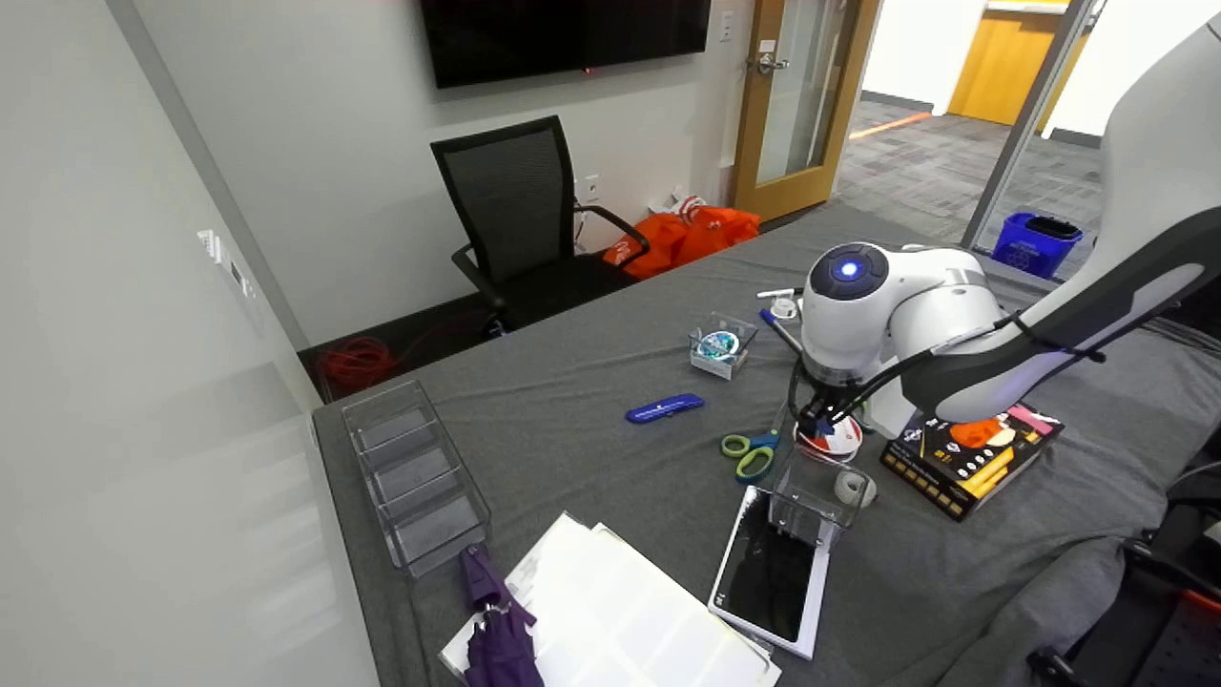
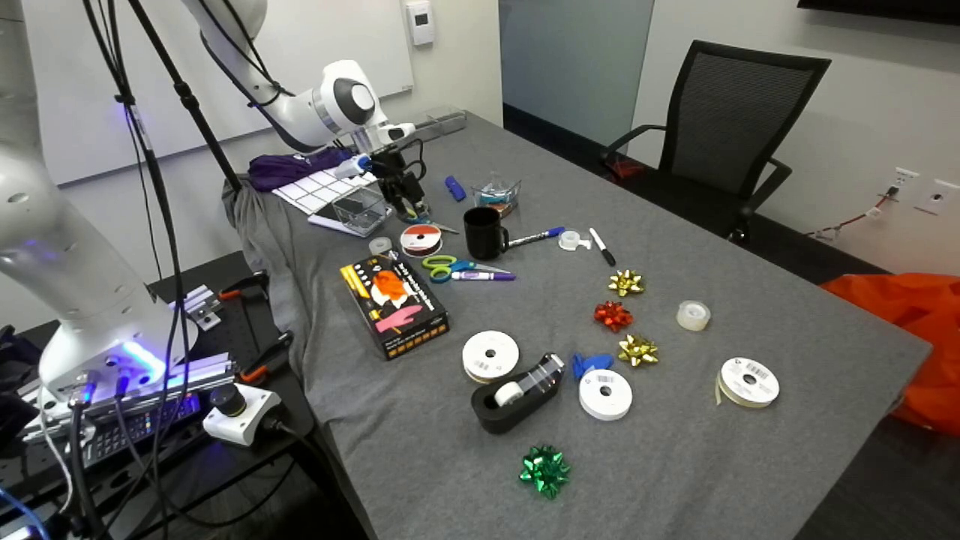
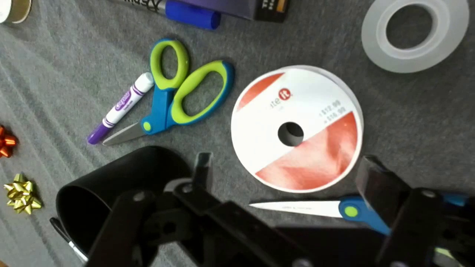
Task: Remove the object in the clear case on the left and put it on the table
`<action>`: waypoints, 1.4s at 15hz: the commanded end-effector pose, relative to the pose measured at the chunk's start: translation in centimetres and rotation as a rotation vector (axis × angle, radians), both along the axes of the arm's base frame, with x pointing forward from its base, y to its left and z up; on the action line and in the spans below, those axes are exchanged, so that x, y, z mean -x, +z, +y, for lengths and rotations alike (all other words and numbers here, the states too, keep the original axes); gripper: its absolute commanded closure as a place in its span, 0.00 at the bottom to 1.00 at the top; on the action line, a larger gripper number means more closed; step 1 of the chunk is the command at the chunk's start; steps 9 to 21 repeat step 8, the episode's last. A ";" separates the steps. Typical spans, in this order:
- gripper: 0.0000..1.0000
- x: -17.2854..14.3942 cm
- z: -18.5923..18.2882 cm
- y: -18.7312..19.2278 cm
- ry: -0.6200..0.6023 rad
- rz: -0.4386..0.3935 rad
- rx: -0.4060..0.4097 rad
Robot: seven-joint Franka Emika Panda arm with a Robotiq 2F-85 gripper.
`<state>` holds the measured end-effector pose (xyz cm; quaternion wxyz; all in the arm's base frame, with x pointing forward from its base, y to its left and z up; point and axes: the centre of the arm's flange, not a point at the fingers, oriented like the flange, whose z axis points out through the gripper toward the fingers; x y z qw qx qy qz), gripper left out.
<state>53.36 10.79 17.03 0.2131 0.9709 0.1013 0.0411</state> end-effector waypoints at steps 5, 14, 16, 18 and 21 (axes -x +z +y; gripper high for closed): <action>0.00 2.7 0.6 7.3 0.137 0.042 -0.238; 0.00 4.3 0.9 9.5 0.176 0.072 -0.339; 0.00 4.3 0.9 9.5 0.176 0.072 -0.339; 0.00 4.3 0.9 9.5 0.176 0.072 -0.339; 0.00 4.3 0.9 9.5 0.176 0.072 -0.339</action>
